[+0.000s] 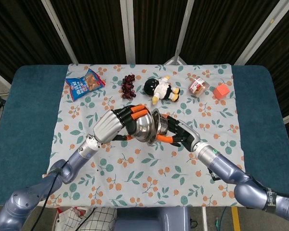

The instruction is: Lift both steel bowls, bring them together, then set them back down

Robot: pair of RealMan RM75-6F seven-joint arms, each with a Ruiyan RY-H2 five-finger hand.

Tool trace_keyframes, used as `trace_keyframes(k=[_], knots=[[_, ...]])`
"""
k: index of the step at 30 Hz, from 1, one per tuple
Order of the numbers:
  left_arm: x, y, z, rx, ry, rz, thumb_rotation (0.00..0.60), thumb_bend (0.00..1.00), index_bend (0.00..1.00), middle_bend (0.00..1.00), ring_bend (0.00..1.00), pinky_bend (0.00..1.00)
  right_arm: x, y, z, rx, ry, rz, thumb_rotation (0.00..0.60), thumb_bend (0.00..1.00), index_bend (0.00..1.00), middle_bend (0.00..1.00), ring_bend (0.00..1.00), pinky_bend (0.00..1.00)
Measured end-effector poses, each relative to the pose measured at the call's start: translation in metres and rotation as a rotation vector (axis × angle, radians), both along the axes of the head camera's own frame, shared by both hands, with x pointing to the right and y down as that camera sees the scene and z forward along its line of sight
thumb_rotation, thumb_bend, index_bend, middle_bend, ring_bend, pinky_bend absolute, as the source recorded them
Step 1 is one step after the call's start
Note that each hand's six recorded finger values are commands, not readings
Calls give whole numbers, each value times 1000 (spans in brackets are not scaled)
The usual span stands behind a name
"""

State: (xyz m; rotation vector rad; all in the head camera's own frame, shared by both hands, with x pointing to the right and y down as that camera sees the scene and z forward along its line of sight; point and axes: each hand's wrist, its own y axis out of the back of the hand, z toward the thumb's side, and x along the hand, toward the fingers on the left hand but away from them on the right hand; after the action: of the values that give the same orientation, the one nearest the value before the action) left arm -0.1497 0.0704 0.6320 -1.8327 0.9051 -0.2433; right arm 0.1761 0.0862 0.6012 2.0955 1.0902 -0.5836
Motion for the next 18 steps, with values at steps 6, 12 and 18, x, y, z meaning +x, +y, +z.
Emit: trace_keyframes(k=[6, 12, 18], knots=[[-7, 1, -10, 24, 30, 1, 600, 431, 555, 731, 553, 658, 13, -9, 4, -1, 21, 25, 600, 346, 820, 741, 782, 986], [-3, 3, -17, 38, 51, 16, 600, 431, 555, 731, 554, 658, 20, -13, 9, -20, 19, 47, 600, 351, 820, 741, 782, 986], [11, 6, -10, 15, 31, 36, 600, 431, 555, 731, 554, 658, 4, -6, 4, -35, -23, 17, 600, 353, 820, 741, 782, 986]])
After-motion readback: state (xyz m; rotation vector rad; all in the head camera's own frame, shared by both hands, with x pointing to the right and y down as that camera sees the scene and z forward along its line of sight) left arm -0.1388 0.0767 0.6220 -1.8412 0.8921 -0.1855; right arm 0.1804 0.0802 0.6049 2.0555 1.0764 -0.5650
